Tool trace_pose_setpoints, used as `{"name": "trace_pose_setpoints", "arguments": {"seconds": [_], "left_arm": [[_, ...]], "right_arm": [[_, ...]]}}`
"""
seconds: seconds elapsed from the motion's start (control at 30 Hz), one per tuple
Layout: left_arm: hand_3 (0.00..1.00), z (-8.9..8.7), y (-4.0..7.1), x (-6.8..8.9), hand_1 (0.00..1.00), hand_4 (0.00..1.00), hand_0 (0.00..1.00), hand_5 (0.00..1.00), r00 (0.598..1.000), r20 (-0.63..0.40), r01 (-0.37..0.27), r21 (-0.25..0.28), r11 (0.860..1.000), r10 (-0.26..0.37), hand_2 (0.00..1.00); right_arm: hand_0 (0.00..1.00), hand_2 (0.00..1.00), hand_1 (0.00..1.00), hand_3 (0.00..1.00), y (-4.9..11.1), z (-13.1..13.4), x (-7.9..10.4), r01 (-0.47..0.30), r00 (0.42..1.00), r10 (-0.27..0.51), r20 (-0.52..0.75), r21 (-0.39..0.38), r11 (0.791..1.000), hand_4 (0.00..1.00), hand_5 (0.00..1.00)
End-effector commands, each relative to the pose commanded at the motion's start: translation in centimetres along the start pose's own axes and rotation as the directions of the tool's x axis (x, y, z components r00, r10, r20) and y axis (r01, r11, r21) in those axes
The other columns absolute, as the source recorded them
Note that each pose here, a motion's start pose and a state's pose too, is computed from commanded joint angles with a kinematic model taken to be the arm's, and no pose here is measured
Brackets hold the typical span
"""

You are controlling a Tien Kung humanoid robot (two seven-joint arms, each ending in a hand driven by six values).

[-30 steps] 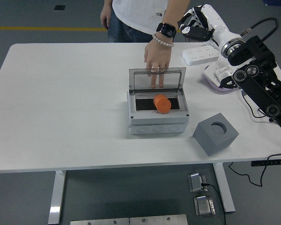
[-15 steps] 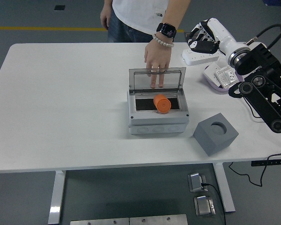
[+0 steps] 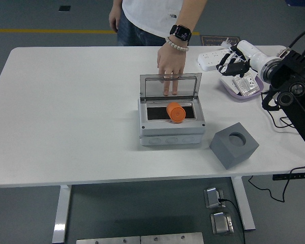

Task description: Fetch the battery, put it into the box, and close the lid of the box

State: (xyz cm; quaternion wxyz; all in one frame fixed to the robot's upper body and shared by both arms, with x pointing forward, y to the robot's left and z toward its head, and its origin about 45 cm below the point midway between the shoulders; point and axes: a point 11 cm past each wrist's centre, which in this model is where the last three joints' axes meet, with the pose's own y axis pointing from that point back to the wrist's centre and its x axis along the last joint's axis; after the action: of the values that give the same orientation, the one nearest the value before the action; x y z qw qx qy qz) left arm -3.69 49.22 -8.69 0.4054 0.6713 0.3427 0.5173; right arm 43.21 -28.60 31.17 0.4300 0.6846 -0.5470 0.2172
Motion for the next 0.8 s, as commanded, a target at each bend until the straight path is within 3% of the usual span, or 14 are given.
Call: {"name": "trace_pose_setpoints", "arguments": {"seconds": [0.07, 0.23, 0.27, 0.6, 0.8], "left_arm": [[0.503, -0.1, 0.0, 0.0, 0.559, 0.002, 0.405, 0.002, 1.0, 0.0, 0.0, 0.002, 1.0, 0.0, 0.516], [0.503, -0.4, 0.0, 0.0, 0.559, 0.002, 0.405, 0.002, 1.0, 0.002, 0.0, 0.01, 1.0, 0.0, 0.516], [0.503, -0.4, 0.0, 0.0, 0.559, 0.002, 0.405, 0.002, 1.0, 0.001, 0.0, 0.01, 1.0, 0.0, 0.517], [0.503, -0.5, 0.0, -0.1, 0.56, 0.002, 0.405, 0.002, 1.0, 0.002, -0.001, 0.012, 1.0, 0.001, 0.517], [0.503, -0.4, 0.0, 0.0, 0.561, 0.002, 0.405, 0.002, 1.0, 0.001, -0.002, 0.009, 1.0, 0.002, 0.517]], "right_arm": [[0.153, 0.424, 0.283, 0.526, 0.2, -0.3, 0.0, 0.01, 1.0, -0.01, 0.01, 0.014, 1.0, 0.68, 0.278], [0.153, 0.424, 0.283, 0.526, 0.9, -0.9, -0.6, 0.055, 0.998, -0.057, 0.037, 0.055, 0.997, 0.68, 0.278], [0.137, 0.449, 0.291, 0.538, 1.0, -1.0, -0.7, 0.063, 0.997, -0.065, 0.04, 0.061, 0.996, 0.661, 0.347], [0.132, 0.46, 0.296, 0.542, 2.3, -0.7, -2.2, 0.121, 0.99, -0.127, 0.066, 0.095, 0.988, 0.668, 0.348], [0.119, 0.465, 0.292, 0.543, 2.4, -0.1, -0.3, 0.064, 0.996, -0.068, 0.061, 0.075, 0.995, 0.669, 0.348]]}}
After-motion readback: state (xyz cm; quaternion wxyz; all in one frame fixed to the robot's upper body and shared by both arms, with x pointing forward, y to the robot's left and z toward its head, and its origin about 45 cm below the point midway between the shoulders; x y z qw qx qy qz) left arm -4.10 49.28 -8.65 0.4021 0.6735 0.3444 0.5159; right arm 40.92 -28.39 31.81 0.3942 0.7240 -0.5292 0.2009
